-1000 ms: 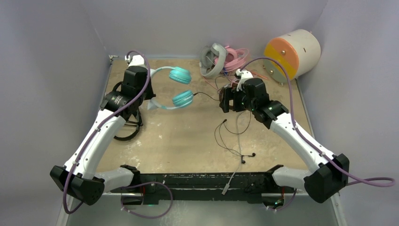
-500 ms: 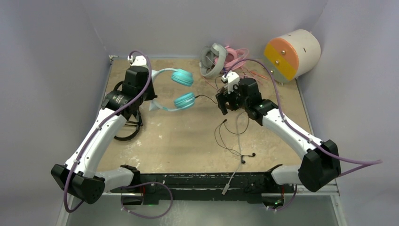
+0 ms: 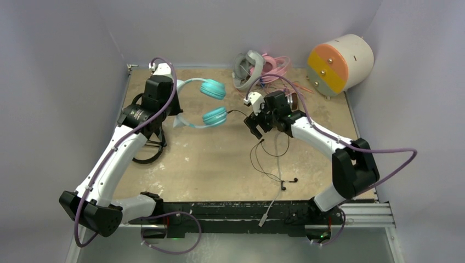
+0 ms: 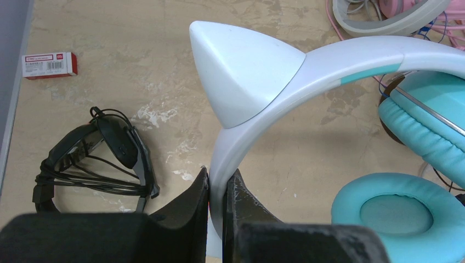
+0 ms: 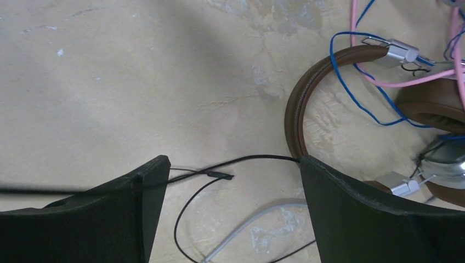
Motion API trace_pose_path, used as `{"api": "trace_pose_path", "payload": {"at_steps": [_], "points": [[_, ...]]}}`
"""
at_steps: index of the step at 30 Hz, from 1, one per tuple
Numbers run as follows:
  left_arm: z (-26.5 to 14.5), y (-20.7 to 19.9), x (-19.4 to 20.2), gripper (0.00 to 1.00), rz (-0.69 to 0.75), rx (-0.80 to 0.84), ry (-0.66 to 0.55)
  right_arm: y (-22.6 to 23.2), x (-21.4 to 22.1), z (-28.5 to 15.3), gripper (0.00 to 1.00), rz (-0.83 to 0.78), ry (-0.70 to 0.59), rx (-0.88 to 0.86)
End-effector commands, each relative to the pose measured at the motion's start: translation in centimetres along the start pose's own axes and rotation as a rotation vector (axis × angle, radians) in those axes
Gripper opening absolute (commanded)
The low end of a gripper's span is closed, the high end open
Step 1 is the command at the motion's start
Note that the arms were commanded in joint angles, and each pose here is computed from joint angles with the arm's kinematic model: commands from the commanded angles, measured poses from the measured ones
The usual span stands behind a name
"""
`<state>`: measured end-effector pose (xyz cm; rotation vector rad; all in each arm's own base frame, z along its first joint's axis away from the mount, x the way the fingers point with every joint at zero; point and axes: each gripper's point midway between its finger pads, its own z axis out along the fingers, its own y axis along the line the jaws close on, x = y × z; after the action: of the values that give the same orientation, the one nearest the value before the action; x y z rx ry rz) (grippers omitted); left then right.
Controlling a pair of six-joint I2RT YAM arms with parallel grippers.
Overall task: Wrap the headphones
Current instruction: Wrap the headphones cable around the headphones.
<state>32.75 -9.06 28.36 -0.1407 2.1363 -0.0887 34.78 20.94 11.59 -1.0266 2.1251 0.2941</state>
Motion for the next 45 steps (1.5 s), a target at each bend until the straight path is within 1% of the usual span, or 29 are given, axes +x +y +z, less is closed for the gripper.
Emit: {"api": "trace_pose_path", "payload": {"at_steps": [1, 3, 4, 6, 7, 10, 11, 14, 17, 19, 23, 25, 27, 28, 29, 30, 33, 36, 40, 45], "points": [[-1.5, -1.2, -3.8, 0.0, -0.049, 0.059, -0.113, -1.5, -2.7, 1.0, 0.88, -0.049, -0.078, 0.041], [-1.6, -1.3, -3.8, 0.0, -0.049, 0.063, -0.111, -1.8, -3.4, 1.2, 0.77, -0.067, -0.122, 0.055], [-1.6, -1.3, -3.8, 0.0, -0.049, 0.064, -0.11, -1.3, -3.7, 0.9, 0.69, -0.068, -0.148, 0.04], [-1.6, -1.3, -3.7, 0.0, -0.04, 0.069, -0.106, -0.6, -5.1, -0.2, 0.51, -0.054, -0.249, 0.028], [-1.6, -1.4, -3.6, 0.0, -0.033, 0.072, -0.103, -0.4, -6.0, -1.5, 0.4, -0.038, -0.308, 0.032], [-1.4, -1.8, -3.2, 0.0, -0.011, 0.097, -0.086, -0.4, -7.1, -4.5, 0.06, 0.0, -0.399, 0.073], [-1.3, -2.0, -3.0, 0.0, -0.003, 0.109, -0.081, -0.7, -7.4, -5.5, 0.0, 0.015, -0.417, 0.099], [-0.7, -3.0, -2.1, 0.0, 0.031, 0.159, -0.059, -1.0, -8.3, -8.4, 0.0, 0.027, -0.458, 0.142], [0.3, -4.0, -0.8, 0.0, 0.086, 0.163, -0.013, 0.2, -9.6, -10.8, 0.0, -0.004, -0.482, 0.106], [1.1, -5.1, 0.2, 0.0, 0.141, 0.165, 0.024, 1.5, -10.3, -11.7, 0.0, -0.048, -0.467, 0.086], [1.9, -8.2, 1.6, 0.0, 0.231, 0.183, 0.068, 4.4, -11.4, -12.0, 0.0, -0.181, -0.4, 0.094], [2.1, -9.2, 1.8, 0.0, 0.239, 0.195, 0.086, 5.6, -11.7, -11.8, 0.0, -0.208, -0.373, 0.08], [2.3, -9.9, 2.1, 0.0, 0.245, 0.202, 0.1, 5.8, -12.0, -11.6, 0.0, -0.222, -0.356, 0.106], [2.4, -10.1, 2.2, 0.0, 0.25, 0.203, 0.107, 5.7, -12.0, -11.4, 0.0, -0.23, -0.347, 0.129], [2.4, -10.4, 2.4, 0.0, 0.257, 0.205, 0.114, 5.6, -12.1, -11.3, 0.03, -0.235, -0.337, 0.155], [2.5, -10.6, 2.6, 0.0, 0.262, 0.204, 0.119, 5.1, -12.0, -11.1, 0.04, -0.234, -0.323, 0.201], [2.7, -10.8, 3.0, 0.0, 0.271, 0.197, 0.134, 3.1, -12.1, -11.2, 0.0, -0.214, -0.294, 0.358], [2.7, -10.8, 3.3, 0.0, 0.278, 0.193, 0.138, 2.4, -12.4, -11.7, 0.02, -0.188, -0.324, 0.406], [3.0, -10.8, 3.6, 0.0, 0.287, 0.185, 0.147, 3.3, -13.3, -12.5, 0.03, -0.182, -0.381, 0.357], [3.2, -10.7, 4.0, 0.0, 0.285, 0.178, 0.163, 4.1, -13.9, -13.3, 0.04, -0.174, -0.409, 0.31]]}}
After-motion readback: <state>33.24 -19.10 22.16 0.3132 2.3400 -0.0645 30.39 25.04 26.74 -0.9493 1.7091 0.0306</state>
